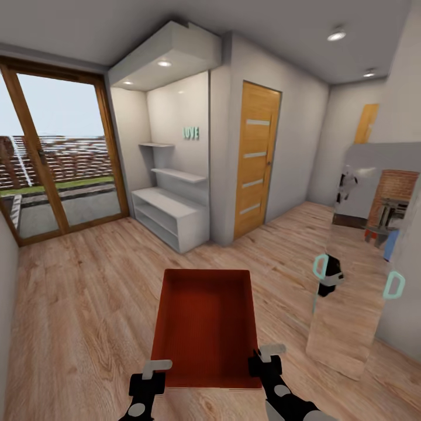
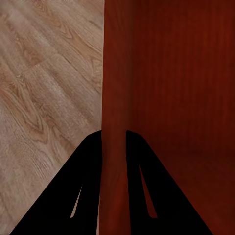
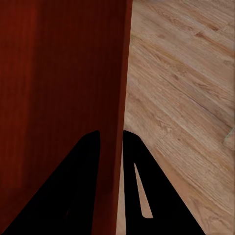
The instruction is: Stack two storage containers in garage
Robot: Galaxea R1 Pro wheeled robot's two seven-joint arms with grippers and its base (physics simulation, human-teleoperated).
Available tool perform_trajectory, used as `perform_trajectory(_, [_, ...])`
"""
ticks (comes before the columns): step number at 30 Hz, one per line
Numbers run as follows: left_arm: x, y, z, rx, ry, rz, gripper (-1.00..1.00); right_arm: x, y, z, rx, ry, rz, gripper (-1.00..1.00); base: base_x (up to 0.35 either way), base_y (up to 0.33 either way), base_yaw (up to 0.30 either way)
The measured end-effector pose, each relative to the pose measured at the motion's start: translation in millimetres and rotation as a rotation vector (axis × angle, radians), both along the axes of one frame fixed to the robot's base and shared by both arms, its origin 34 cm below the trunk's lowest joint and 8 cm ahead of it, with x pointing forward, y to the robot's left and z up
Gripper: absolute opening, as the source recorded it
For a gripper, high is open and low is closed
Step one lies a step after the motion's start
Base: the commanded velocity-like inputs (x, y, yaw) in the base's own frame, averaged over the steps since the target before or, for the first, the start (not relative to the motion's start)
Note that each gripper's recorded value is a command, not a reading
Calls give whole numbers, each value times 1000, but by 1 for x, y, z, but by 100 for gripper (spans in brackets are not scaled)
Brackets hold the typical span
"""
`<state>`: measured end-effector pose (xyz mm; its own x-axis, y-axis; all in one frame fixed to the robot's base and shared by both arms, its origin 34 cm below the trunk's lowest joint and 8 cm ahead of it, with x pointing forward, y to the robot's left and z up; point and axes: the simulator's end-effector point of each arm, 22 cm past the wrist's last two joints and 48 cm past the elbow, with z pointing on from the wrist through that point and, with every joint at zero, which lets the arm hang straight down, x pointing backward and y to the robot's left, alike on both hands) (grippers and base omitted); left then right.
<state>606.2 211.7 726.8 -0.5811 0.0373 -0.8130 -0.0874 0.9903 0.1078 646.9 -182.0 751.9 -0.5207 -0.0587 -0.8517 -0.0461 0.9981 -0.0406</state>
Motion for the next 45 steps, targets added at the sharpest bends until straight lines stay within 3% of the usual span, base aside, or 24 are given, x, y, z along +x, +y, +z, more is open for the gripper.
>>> perform_trajectory(30, [0, 0, 0, 1, 0, -1, -100, 0, 0, 0, 1, 0, -1, -100, 322, 0, -3])
perform_trajectory(45, [0, 0, -2, 2, 7, -3, -100, -1, -1, -3, 3, 7, -3, -100, 322, 0, -227])
